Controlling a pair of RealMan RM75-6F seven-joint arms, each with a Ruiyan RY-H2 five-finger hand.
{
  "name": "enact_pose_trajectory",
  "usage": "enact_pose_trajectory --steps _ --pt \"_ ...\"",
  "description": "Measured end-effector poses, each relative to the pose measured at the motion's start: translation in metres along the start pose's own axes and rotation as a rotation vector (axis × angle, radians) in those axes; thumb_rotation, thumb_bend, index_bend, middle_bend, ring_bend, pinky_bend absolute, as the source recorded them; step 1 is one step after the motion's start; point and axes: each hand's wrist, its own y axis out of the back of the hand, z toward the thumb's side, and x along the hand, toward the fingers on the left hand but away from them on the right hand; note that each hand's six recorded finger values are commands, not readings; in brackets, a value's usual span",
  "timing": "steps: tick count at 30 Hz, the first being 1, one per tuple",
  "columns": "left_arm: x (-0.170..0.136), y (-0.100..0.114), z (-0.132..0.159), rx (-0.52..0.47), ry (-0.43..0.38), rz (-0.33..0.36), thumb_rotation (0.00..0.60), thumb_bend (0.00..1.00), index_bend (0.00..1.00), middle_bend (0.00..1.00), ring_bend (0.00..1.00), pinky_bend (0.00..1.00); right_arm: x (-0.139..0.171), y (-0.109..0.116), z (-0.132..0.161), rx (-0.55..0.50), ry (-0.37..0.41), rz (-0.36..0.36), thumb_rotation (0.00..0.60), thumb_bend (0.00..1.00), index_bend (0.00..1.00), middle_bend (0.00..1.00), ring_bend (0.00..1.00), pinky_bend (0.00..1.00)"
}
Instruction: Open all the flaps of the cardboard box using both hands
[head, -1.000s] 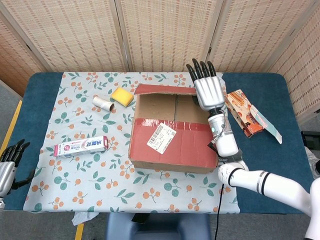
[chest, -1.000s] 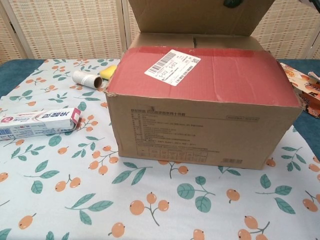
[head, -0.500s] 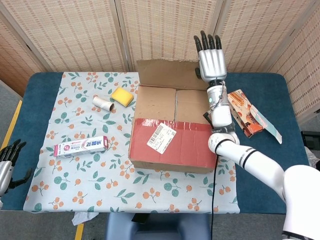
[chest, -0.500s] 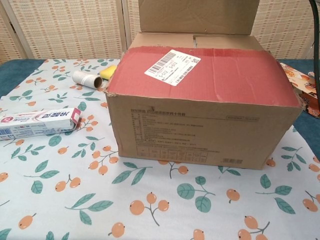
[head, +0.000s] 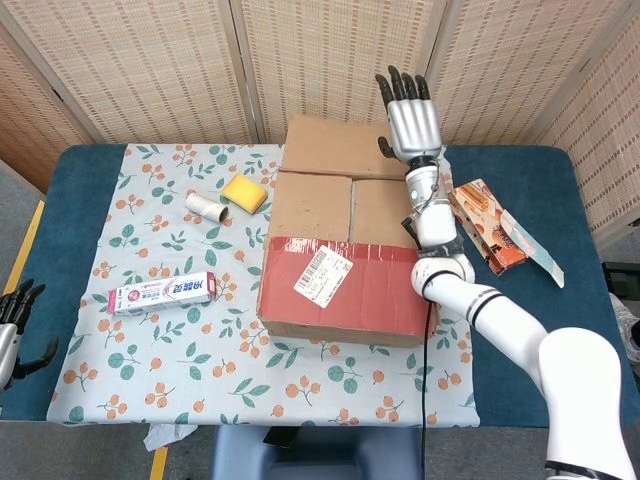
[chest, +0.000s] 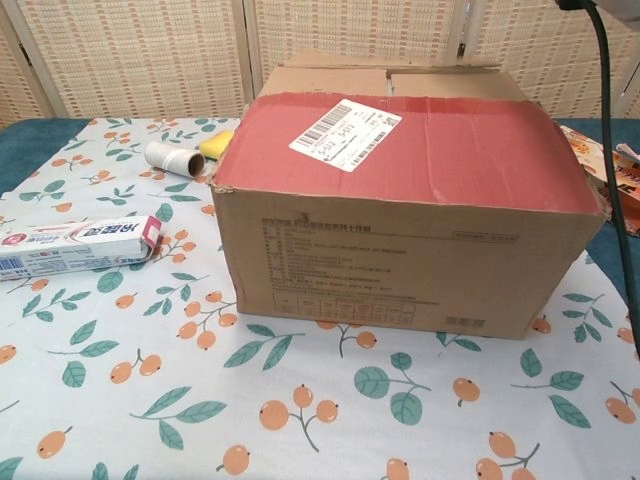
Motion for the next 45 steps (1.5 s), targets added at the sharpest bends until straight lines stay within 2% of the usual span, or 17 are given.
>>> enact_pose_trajectory --steps 4,10,14,20,25,28,32,35,38,41,45 --pt "-0.001 -0.001 0.001 0.011 -0.001 -0.003 0.6 0.49 0.0 0.0 0.0 0.0 0.021 0.0 0.004 -0.036 0.054 0.029 0.6 0.38 0.0 0.0 0.0 0.0" --pt "-0.001 -0.005 0.007 0.016 -0.018 -0.025 0.6 0.49 0.0 0.0 0.0 0.0 0.082 0.002 0.01 -0.179 0.168 0.14 0.6 0.38 0.0 0.0 0.0 0.0" --pt "-0.001 -0.006 0.01 0.019 -0.022 -0.028 0.6 0.49 0.0 0.0 0.0 0.0 0.132 0.009 -0.016 -0.266 0.199 0.223 0.6 0.38 0.0 0.0 0.0 0.0" --pt "0.001 -0.01 0.015 -0.008 -0.048 -0.061 0.6 0.49 0.0 0.0 0.0 0.0 0.175 0.003 -0.043 -0.392 0.201 0.304 0.6 0.38 0.01 0.0 0.04 0.0" --pt "0.004 -0.01 0.015 -0.026 -0.057 -0.073 0.6 0.49 0.0 0.0 0.0 0.0 0.191 -0.008 -0.05 -0.563 0.192 0.378 0.6 0.38 0.05 0.03 0.09 0.0" --pt "0.006 -0.01 0.016 -0.066 -0.077 -0.085 0.6 0.49 0.0 0.0 0.0 0.0 0.196 -0.014 -0.052 -0.701 0.177 0.433 0.6 0.38 0.07 0.06 0.12 0.05" --pt "0.01 -0.01 0.013 -0.076 -0.089 -0.089 0.6 0.59 0.0 0.0 0.0 0.0 0.199 -0.022 -0.056 -0.871 0.161 0.499 0.6 0.38 0.1 0.1 0.17 0.11" --pt "0.011 -0.011 0.013 -0.084 -0.092 -0.092 0.6 0.61 0.0 0.0 0.0 0.0 0.2 -0.029 -0.062 -0.965 0.153 0.544 0.6 0.38 0.13 0.12 0.2 0.14" --pt "0.012 -0.011 0.012 -0.085 -0.095 -0.091 0.6 0.61 0.0 0.0 0.0 0.0 0.199 -0.037 -0.071 -1.003 0.139 0.583 0.6 0.38 0.13 0.12 0.22 0.19" --pt "0.012 -0.011 0.012 -0.086 -0.095 -0.088 0.6 0.61 0.0 0.0 0.0 0.0 0.196 -0.046 -0.084 -0.99 0.125 0.607 0.6 0.38 0.13 0.12 0.22 0.24" --pt "0.012 -0.011 0.012 -0.08 -0.095 -0.089 0.6 0.61 0.0 0.0 0.0 0.0 0.193 -0.053 -0.093 -0.973 0.121 0.619 0.6 0.38 0.13 0.12 0.22 0.24"
